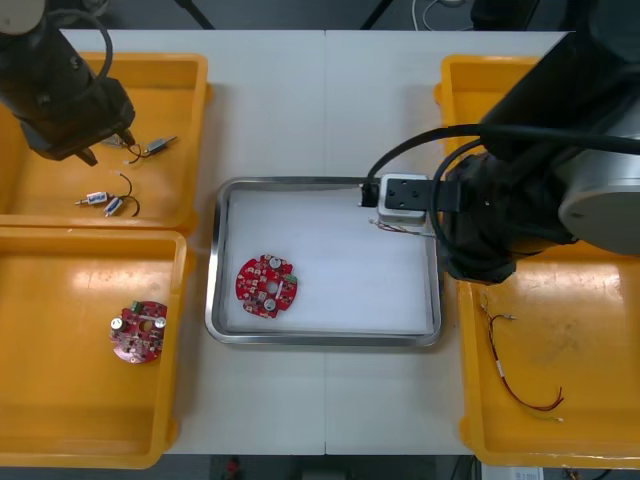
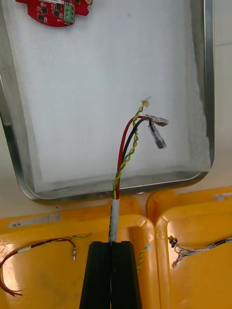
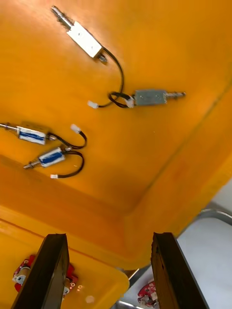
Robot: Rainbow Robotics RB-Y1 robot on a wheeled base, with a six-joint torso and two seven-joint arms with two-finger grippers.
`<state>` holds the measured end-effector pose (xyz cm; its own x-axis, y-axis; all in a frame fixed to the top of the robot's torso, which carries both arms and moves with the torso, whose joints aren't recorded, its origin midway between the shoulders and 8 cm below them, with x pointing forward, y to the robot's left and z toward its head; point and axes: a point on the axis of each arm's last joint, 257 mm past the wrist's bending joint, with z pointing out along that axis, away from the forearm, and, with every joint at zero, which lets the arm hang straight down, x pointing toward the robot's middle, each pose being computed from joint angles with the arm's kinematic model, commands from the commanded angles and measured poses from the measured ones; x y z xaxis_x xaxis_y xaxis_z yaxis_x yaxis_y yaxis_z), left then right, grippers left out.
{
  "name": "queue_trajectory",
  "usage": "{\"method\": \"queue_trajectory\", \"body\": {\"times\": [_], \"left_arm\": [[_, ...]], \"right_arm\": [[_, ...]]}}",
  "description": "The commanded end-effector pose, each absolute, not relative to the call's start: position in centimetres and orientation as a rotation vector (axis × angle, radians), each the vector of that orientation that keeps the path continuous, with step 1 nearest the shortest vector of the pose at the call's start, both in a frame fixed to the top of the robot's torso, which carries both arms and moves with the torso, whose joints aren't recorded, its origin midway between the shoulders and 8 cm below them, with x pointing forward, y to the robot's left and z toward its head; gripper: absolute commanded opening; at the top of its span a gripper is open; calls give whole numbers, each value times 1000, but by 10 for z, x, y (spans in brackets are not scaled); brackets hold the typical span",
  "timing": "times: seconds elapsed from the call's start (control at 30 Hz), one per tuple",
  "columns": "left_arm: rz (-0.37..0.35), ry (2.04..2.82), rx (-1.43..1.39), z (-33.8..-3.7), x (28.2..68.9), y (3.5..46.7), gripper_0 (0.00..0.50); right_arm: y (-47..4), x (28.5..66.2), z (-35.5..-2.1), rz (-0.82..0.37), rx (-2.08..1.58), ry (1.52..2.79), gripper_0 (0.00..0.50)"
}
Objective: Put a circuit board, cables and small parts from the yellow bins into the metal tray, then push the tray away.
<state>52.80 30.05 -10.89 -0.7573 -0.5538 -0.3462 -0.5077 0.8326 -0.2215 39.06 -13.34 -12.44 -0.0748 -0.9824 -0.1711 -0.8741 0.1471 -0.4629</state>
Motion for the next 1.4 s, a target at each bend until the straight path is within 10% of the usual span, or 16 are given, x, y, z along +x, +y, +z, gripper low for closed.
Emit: {"method": "queue_trajectory", "body": {"times": [0.03,0.53,1.37,1.4], "left_arm": [[-174,2495,-995,-75,536,343,500],[-201,2492,-1231,-118,542,372,500],[-186,2450,-1270,-166,568,385,500],[-184,2450,-1267,-168,569,385,500]], "right_arm": [[-101,396,-126,-358,-1828,1934,0],[-37,402,-183,-359,-1914,1775,0],[-59,402,-280,-283,-1939,1980,0],[-61,402,-281,-286,-1935,1987,66]]}}
